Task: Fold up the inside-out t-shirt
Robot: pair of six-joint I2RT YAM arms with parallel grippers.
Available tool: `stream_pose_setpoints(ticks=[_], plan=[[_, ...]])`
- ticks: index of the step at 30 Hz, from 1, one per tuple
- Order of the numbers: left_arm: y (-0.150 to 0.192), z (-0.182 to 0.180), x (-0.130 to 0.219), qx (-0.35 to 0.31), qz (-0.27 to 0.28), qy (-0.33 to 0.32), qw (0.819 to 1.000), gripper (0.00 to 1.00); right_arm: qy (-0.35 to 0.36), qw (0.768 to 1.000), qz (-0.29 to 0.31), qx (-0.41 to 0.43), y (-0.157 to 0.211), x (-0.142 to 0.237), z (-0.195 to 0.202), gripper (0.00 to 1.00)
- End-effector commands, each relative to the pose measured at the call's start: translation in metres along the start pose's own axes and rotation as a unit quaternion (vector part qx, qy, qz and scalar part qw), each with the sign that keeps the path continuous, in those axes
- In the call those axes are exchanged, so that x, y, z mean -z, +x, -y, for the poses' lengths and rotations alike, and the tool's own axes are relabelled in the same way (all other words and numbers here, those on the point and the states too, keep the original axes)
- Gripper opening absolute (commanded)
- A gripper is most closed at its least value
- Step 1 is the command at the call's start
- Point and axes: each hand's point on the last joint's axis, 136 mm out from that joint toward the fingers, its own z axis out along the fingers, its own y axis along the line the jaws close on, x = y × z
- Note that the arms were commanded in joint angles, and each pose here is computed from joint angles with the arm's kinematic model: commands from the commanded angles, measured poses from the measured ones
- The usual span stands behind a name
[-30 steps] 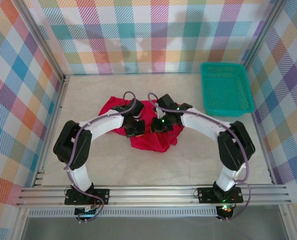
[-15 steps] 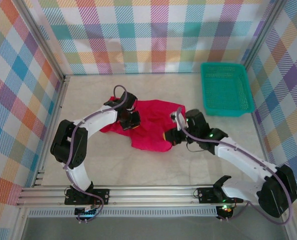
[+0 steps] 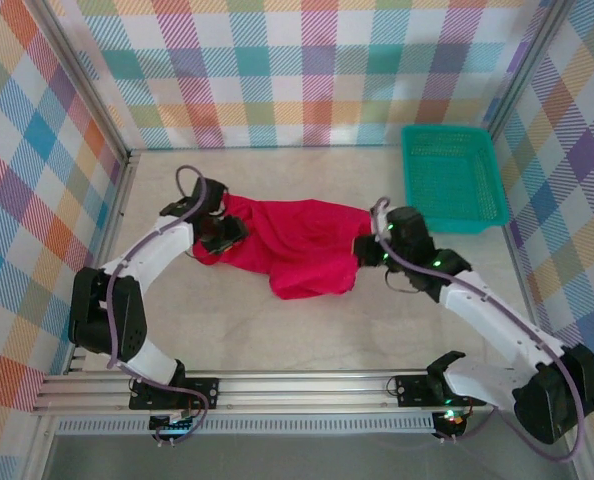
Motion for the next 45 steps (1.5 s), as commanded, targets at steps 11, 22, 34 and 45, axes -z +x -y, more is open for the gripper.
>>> stream_pose_setpoints(ticks=[11, 22, 34, 45], plan=[[-0.02, -0.002, -0.042, -0.023, -0.028, -0.033, 0.999, 0.5, 0.008, 1.0, -0.007, -0.004, -0.021, -0.004, 0.011, 0.0], [-0.029, -0.011, -0.071, -0.027, -0.052, -0.082, 0.995, 0.32, -0.007, 1.0, -0.018, -0.003, -0.02, -0.009, 0.006, 0.0], [-0.105, 0.024, 0.059, -0.019, 0.073, -0.047, 0.996, 0.0, 0.047, 0.997, 0.054, 0.014, -0.117, 0.024, 0.007, 0.0], [-0.183, 0.015, 0.289, 0.088, 0.294, 0.12, 0.944, 0.0, 0.065, 0.98, 0.179, 0.052, -0.222, 0.12, -0.01, 0.0]])
